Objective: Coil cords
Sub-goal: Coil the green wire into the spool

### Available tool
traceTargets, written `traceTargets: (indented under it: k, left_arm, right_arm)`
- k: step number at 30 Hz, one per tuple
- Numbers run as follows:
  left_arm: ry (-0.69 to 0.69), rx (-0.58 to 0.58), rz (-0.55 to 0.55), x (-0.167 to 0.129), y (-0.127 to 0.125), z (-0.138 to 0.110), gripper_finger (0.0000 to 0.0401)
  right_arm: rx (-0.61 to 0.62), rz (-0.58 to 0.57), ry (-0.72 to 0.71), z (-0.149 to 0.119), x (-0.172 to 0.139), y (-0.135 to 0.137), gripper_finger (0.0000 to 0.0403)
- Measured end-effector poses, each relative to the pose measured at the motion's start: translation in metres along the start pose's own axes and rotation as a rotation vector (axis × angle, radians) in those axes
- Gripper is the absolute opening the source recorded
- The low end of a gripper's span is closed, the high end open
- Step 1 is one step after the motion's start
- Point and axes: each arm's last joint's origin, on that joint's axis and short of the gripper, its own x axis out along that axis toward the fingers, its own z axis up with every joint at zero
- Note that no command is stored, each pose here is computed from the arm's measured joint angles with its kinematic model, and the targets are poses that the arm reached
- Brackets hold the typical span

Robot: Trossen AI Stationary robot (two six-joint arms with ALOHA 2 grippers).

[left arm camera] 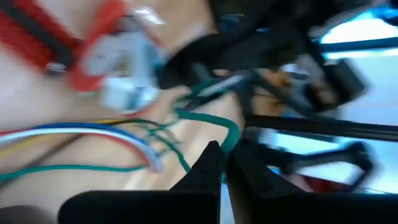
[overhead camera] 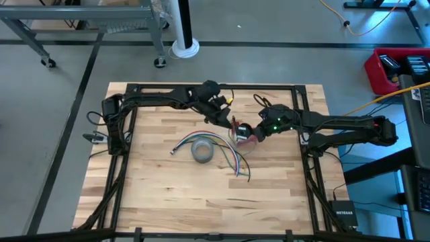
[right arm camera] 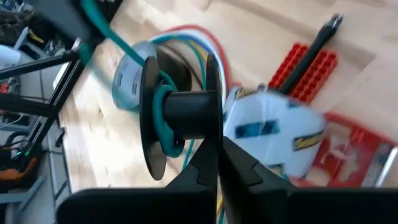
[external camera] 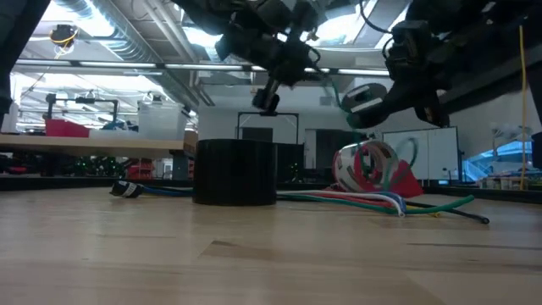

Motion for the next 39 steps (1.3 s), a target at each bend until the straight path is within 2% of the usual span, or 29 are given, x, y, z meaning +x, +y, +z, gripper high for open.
traceTargets:
  k: [4,8,20,28,39]
  left_arm:
    - [-0.03,-0.047,-0.088,-0.006,-0.005,0.01,0.0]
    - [-0.051,-0.058,-0.108,-0.008,-0.006,0.014,0.0]
    - [-0.093,-0.124,-0.074,-0.008,0.001,0.02,0.0]
    - [-0.115,-0.147,-0.071,-0.009,0.002,0.022,0.0]
    - [-0.074,-0.128,-0.018,-0.008,0.008,0.017,0.0]
  right_arm:
    - [-0.029,-0.021,-0.047,0.005,-0.002,0.003,0.0003]
    - [-0.035,-0.031,-0.075,0.007,-0.003,0.005,0.0003]
    - [-0.047,0.07,-0.054,0.01,-0.004,0.011,0.0003]
    - [-0.04,0.056,-0.035,0.01,0.003,0.009,0.0003]
    - [-0.083,0.086,0.045,-0.004,0.011,0.02,0.0003]
